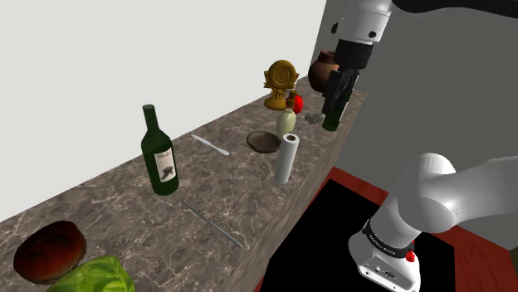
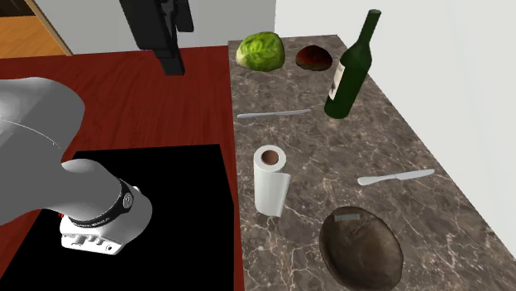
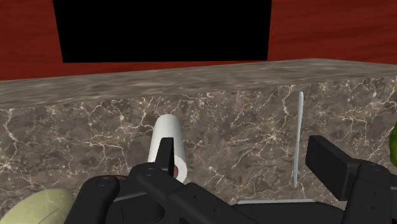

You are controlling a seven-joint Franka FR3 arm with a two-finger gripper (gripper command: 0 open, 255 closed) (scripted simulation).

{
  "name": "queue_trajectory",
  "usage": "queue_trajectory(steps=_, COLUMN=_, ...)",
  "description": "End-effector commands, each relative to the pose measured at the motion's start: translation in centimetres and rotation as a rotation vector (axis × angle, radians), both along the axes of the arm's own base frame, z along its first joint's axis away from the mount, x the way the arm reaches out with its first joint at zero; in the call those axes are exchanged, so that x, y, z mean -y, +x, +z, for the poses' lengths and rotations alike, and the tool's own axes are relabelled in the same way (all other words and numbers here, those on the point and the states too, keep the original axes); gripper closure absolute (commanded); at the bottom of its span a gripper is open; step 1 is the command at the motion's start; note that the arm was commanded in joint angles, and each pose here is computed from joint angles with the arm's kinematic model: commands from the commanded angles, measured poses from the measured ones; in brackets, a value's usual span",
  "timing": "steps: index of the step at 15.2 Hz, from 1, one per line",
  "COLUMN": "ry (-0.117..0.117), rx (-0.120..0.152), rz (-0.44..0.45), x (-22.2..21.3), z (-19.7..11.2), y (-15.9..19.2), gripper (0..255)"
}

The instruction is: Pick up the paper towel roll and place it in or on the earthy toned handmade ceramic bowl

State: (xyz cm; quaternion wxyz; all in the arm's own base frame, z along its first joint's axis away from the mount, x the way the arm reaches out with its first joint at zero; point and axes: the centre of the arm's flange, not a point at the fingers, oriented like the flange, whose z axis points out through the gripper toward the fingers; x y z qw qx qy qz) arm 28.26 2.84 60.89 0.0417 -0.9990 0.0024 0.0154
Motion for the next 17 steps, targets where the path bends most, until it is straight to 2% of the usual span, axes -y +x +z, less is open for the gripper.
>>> queue_trajectory(steps=1, ry=0.000, rx=0.000, rz=0.000, x=0.0, z=0.0, y=0.0, gripper=0)
queue_trajectory(steps=17, ry=-0.028, rx=-0.012, rz=-0.217, x=5.3, z=-15.7, y=12.8, gripper=0)
